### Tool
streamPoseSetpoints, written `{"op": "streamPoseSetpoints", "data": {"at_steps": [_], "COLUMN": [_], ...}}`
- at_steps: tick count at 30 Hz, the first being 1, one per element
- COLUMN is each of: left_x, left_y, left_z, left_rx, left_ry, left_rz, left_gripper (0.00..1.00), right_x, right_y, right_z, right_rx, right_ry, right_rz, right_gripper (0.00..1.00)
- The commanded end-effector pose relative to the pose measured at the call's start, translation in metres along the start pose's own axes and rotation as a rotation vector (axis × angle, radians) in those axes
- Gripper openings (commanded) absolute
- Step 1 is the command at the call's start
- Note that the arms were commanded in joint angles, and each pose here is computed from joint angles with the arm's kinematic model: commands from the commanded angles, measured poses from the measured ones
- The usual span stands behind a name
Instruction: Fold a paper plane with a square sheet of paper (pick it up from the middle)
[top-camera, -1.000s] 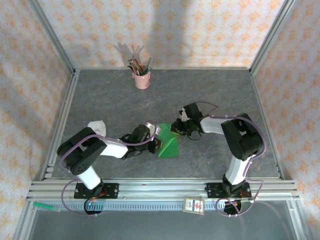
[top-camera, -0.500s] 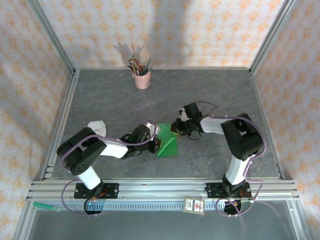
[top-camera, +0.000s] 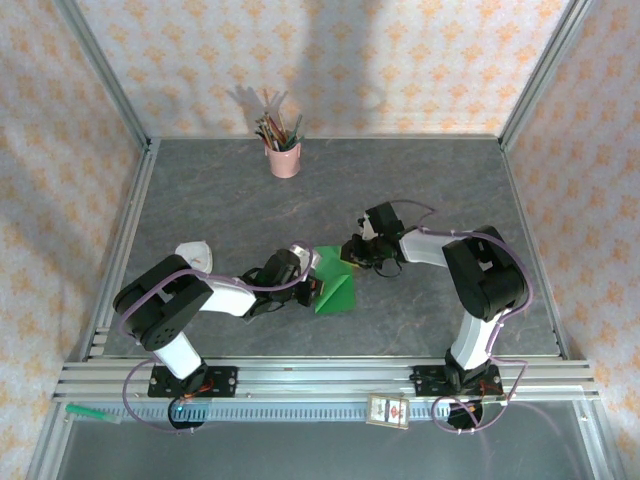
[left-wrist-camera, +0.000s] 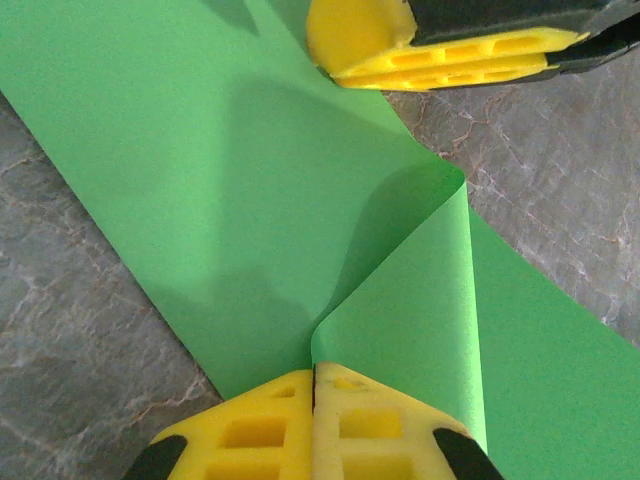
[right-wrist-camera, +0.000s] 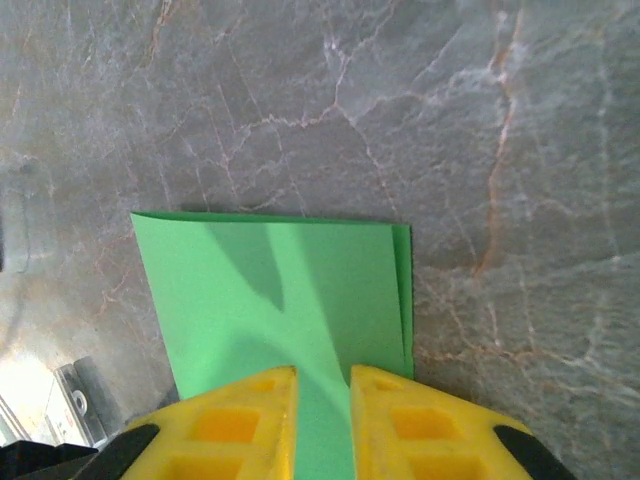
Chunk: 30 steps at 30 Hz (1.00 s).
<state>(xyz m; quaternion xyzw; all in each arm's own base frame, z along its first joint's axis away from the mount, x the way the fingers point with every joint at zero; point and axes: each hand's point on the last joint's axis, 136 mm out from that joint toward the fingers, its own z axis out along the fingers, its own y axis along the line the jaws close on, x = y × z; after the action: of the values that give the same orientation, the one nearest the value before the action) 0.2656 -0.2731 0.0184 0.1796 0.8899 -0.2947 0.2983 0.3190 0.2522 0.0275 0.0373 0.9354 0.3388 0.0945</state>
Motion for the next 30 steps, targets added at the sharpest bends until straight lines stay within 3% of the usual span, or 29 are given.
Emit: {"op": "streamPoseSetpoints", "data": {"at_steps": [1,6,30], "left_x": [0.027,0.028,0.033], "left_y": [0.017,0.019,0.026], "left_z": [-0.001,-0.002,-0.004], "left_rx": [-0.083,-0.093,-0.132], "left_ry": [0.098,0.102,0.110], "left_rz": [0.001,0.001,-0.011], "left_gripper": [0.00,0.00,0.00], "right_x": [-0.015,-0.016,0.078], "right_y": [0.010,0.022,0.047], "right_z": [-0.008,-0.020,-0.027], "right_rx": [0.001,-0.028,-0.158], "right_ry": [-0.043,-0.058,0.064], "right_rz": [-0.016,-0.030,-0.068], "right_gripper": [0.22,0.22,0.14]}}
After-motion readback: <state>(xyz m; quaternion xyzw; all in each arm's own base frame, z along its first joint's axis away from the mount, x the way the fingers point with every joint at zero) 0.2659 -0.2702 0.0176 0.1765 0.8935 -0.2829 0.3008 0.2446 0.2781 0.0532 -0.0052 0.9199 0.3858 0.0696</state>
